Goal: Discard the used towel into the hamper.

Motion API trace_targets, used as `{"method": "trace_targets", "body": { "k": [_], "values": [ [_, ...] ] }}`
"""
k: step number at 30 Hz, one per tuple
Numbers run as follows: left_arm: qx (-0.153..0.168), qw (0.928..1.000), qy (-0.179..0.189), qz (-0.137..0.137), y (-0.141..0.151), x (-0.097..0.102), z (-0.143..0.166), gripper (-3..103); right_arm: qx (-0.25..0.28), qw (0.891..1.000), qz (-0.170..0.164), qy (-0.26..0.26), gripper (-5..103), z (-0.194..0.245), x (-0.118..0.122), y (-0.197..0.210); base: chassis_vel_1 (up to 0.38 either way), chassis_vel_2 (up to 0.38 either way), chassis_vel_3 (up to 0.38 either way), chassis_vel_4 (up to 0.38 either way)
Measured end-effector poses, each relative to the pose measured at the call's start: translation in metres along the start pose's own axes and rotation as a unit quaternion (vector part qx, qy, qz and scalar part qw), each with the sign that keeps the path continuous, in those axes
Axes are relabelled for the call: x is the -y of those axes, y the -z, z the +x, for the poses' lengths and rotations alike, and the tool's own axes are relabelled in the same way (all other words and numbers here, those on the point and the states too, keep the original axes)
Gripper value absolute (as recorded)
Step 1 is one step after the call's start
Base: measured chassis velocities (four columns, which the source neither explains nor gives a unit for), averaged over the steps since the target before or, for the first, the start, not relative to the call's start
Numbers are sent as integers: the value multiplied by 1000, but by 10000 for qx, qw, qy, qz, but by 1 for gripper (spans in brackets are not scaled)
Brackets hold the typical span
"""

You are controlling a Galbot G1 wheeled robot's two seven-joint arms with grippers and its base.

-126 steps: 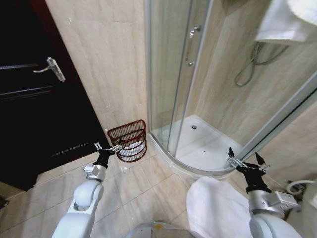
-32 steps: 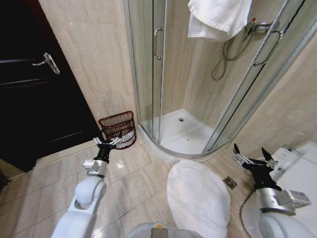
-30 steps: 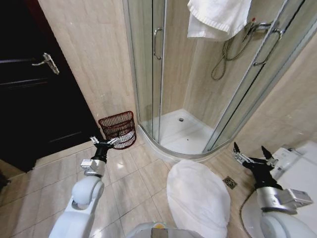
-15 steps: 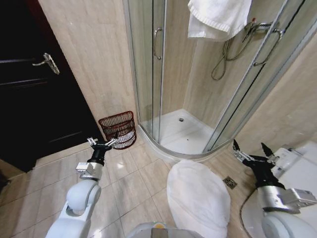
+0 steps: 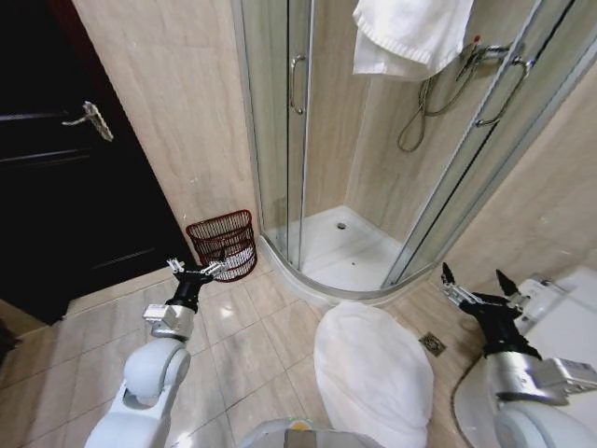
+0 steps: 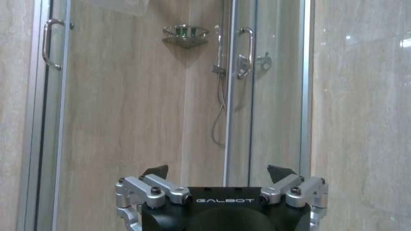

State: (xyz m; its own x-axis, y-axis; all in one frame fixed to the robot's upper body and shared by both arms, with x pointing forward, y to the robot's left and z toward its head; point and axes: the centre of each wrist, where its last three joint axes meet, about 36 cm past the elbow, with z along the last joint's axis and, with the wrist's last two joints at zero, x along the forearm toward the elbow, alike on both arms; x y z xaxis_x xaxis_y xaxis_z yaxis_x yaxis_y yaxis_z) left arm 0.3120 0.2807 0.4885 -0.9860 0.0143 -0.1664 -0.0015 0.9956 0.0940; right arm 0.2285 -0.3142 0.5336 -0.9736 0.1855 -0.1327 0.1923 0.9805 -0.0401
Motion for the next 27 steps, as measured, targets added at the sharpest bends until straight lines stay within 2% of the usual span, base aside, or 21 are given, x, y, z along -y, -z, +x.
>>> {"method": "trace_targets", "body": {
  "k": [27],
  "values": [
    [-86,9999,81,-33,-3,0,3,100,-53,10000,-37,42,100,-2,1,-8,0,0,0,0]
  ]
}}
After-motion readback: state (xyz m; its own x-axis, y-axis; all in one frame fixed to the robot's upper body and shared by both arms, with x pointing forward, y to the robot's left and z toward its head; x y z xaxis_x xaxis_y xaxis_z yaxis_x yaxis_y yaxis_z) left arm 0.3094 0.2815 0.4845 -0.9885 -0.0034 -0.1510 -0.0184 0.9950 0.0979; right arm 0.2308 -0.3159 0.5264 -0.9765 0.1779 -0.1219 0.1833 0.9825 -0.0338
